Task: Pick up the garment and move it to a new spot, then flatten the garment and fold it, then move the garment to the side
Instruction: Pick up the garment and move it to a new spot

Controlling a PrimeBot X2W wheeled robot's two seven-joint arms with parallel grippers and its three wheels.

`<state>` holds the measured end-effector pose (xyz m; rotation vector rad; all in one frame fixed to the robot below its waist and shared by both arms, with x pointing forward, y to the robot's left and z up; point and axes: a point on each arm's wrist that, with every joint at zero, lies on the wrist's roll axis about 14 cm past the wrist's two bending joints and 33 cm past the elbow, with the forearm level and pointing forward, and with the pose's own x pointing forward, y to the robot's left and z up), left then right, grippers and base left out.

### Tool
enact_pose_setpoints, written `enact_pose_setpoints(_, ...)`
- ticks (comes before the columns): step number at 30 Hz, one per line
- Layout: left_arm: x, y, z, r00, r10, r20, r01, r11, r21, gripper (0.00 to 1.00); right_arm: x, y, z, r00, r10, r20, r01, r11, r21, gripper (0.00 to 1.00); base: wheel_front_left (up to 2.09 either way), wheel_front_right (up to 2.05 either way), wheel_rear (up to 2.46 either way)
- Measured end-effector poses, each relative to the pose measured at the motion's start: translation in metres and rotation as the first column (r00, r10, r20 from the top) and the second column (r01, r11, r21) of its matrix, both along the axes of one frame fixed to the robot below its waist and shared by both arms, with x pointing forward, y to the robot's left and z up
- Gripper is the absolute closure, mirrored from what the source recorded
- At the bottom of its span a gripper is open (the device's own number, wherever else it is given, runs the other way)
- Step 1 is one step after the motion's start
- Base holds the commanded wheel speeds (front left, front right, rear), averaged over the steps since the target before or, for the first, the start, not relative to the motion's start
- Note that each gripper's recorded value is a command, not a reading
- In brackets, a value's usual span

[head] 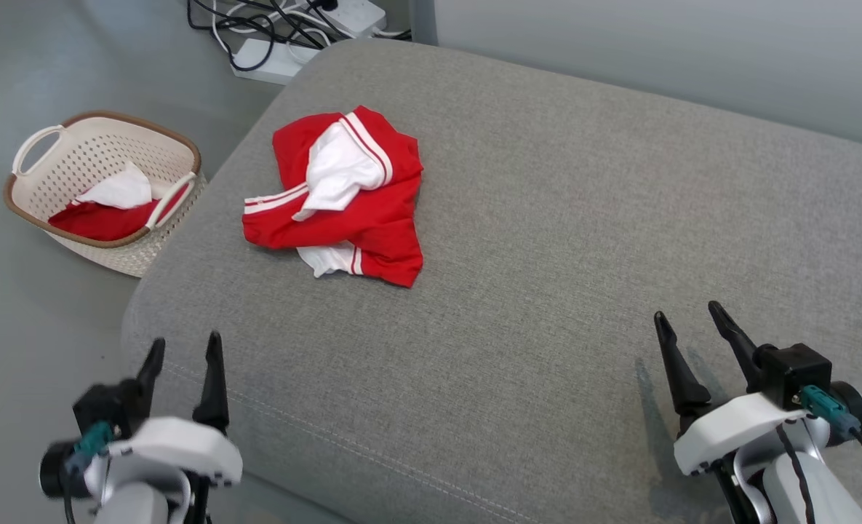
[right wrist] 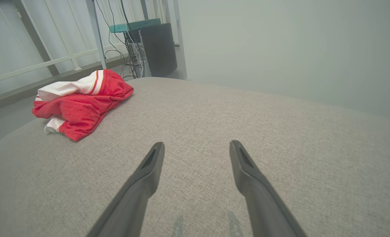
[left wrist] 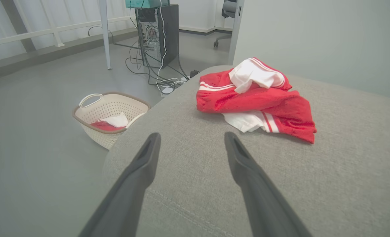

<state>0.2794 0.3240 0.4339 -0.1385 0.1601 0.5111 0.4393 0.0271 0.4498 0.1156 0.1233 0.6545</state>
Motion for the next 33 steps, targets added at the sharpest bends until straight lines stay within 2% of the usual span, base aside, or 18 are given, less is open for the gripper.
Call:
enact_pose_setpoints(4, 0.051, 0.012, 0.023, 0.996, -0.084, 0.037, 0.082, 0.995, 0.051, 0.0, 0.014, -0.007, -0.003, 1.0, -0.015, 0.006, 0.015, 1.0, 0.002, 0.0, 0.0, 0.0, 0.0)
enact_pose_setpoints(9, 0.105, 0.021, 0.031, 0.988, -0.156, 0.013, 0.154, 0.984, 0.084, 0.0, 0.032, -0.013, -0.005, 0.999, -0.029, 0.02, 0.029, 1.0, 0.008, 0.0, 0.0, 0.0, 0.0)
enact_pose_setpoints(15, 0.163, 0.018, 0.024, 0.976, -0.215, -0.025, 0.216, 0.975, 0.051, 0.0, 0.045, -0.026, -0.021, 0.998, -0.059, -0.004, 0.059, 0.998, 0.005, 0.0, 0.0, 0.0, 0.0)
enact_pose_setpoints(19, 0.198, -0.004, 0.014, 0.957, -0.287, -0.039, 0.287, 0.958, -0.002, 0.0, 0.053, -0.041, -0.032, 0.995, -0.095, -0.02, 0.095, 0.995, -0.003, 0.0, 0.0, 0.0, 0.0)
enact_pose_setpoints(23, 0.215, -0.015, -0.011, 0.934, -0.339, -0.108, 0.335, 0.94, -0.058, 0.0, 0.061, -0.056, -0.037, 0.991, -0.129, -0.02, 0.129, 0.992, -0.007, 0.0, 0.0, 0.0, 0.0)
enact_pose_setpoints(33, 0.223, -0.017, -0.083, 0.885, -0.341, -0.315, 0.302, 0.938, -0.169, 0.0, 0.066, -0.094, -0.051, 0.976, -0.214, -0.039, 0.213, 0.976, -0.035, 0.0, 0.0, 0.0, 0.0)
